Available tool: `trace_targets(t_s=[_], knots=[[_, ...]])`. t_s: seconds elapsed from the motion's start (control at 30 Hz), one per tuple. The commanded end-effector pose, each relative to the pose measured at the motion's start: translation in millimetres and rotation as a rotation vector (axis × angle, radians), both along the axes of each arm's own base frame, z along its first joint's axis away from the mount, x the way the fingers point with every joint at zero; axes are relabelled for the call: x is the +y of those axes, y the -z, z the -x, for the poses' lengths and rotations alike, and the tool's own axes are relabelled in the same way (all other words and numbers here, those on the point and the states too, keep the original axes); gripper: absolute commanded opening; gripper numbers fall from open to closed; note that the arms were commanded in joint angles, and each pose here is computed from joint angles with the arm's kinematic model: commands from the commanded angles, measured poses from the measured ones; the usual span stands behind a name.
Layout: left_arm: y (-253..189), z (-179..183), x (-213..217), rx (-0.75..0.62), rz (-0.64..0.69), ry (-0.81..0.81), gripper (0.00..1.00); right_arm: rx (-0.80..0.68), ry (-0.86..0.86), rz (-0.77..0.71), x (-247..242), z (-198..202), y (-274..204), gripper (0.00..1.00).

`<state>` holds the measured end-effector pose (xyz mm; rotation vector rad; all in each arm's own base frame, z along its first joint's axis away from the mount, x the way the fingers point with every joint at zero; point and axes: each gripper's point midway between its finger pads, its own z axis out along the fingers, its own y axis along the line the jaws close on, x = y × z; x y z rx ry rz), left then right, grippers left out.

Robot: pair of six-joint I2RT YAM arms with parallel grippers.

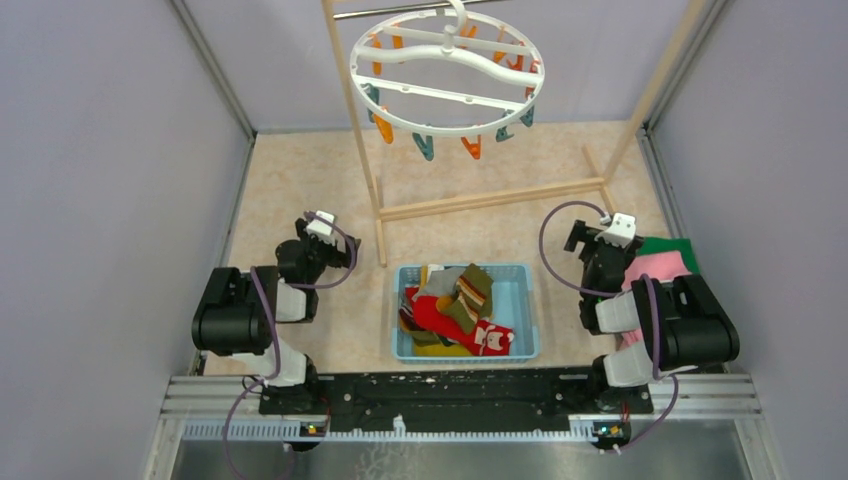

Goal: Remove the socks clipped to the hanger

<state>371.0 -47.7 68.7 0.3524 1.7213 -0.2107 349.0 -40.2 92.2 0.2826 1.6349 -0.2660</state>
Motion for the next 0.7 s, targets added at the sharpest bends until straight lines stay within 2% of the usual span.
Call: trace_targets(t_s=[0.0, 0.67], knots=[[-20.2, -4.8, 0.5, -0.074, 0.003, 0.003, 0.99, -0.059, -0.024, -0.022, 3.9, -6.6, -15.3, 0.99], [-20.0, -5.4, 0.2, -0.074, -0.001, 0.006, 0.99, -0.058, -0.025, -0.023, 4.2, -6.6, -14.8, 0.99]])
